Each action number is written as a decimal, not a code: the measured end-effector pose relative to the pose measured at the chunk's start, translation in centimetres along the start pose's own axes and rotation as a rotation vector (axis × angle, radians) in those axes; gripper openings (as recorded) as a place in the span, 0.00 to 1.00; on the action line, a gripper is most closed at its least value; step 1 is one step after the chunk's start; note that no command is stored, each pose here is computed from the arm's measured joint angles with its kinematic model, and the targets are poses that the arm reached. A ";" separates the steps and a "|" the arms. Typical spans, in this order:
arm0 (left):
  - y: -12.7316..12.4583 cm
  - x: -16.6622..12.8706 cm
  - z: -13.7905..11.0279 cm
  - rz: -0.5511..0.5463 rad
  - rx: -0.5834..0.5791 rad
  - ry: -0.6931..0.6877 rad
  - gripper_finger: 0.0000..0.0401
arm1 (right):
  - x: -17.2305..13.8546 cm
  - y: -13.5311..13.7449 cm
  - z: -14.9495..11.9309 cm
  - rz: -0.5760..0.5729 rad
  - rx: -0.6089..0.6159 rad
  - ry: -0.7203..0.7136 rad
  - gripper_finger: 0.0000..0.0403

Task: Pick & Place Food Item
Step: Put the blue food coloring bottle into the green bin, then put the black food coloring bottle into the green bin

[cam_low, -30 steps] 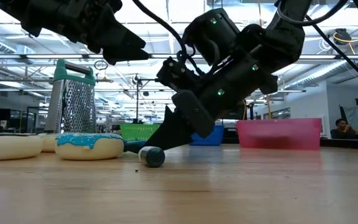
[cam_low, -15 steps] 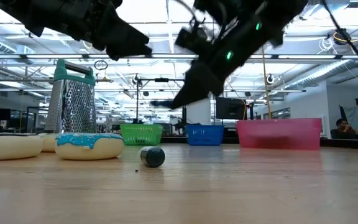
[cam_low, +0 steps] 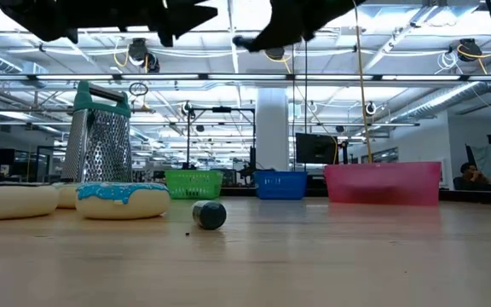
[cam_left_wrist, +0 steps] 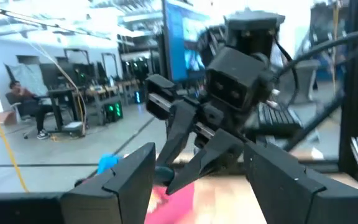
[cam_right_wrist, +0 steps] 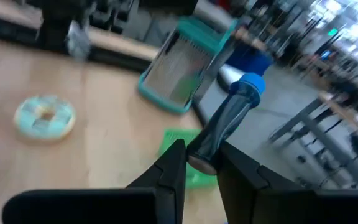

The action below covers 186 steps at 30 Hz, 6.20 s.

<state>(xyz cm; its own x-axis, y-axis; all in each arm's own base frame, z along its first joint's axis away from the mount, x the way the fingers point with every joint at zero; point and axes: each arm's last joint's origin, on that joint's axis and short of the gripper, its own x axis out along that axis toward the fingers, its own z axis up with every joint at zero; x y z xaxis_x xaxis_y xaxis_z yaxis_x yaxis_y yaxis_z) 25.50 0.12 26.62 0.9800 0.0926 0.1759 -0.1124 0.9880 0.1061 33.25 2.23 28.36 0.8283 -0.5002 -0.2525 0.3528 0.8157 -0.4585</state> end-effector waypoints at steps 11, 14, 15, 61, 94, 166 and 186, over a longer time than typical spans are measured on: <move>1.5 1.3 -0.7 0.062 -0.227 -0.063 0.61 | -0.1 0.2 2.2 -0.054 -0.027 -0.217 0.15; 1.4 2.5 -0.8 0.034 -0.234 -0.086 0.61 | 0.0 0.3 2.3 -0.062 -0.028 -0.233 0.15; 1.4 2.8 -0.7 0.020 -0.230 -0.099 0.61 | 0.0 0.4 2.3 -0.061 -0.030 -0.231 0.15; 4.3 4.0 1.6 0.110 -0.192 -0.165 0.14 | -0.3 1.6 0.9 0.024 0.094 -0.092 0.37; 15.3 2.6 -13.0 0.711 -0.274 0.468 0.18 | -0.1 3.1 -6.0 0.050 0.194 0.072 0.36; 4.2 1.3 1.1 0.210 -0.192 0.236 0.50 | 2.9 19.1 -11.3 0.543 0.364 0.293 0.43; 3.3 1.2 0.7 -0.027 -0.257 0.291 0.50 | 1.4 17.1 -8.0 0.582 0.142 0.156 0.15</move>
<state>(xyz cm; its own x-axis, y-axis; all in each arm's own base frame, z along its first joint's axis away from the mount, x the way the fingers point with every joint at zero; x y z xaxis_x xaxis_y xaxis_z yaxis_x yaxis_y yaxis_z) 26.23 3.42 27.86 0.9917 0.0609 -0.1129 -0.0774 0.9860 -0.1479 36.96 13.11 13.33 0.8328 0.0102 -0.5535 -0.0743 0.9928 -0.0935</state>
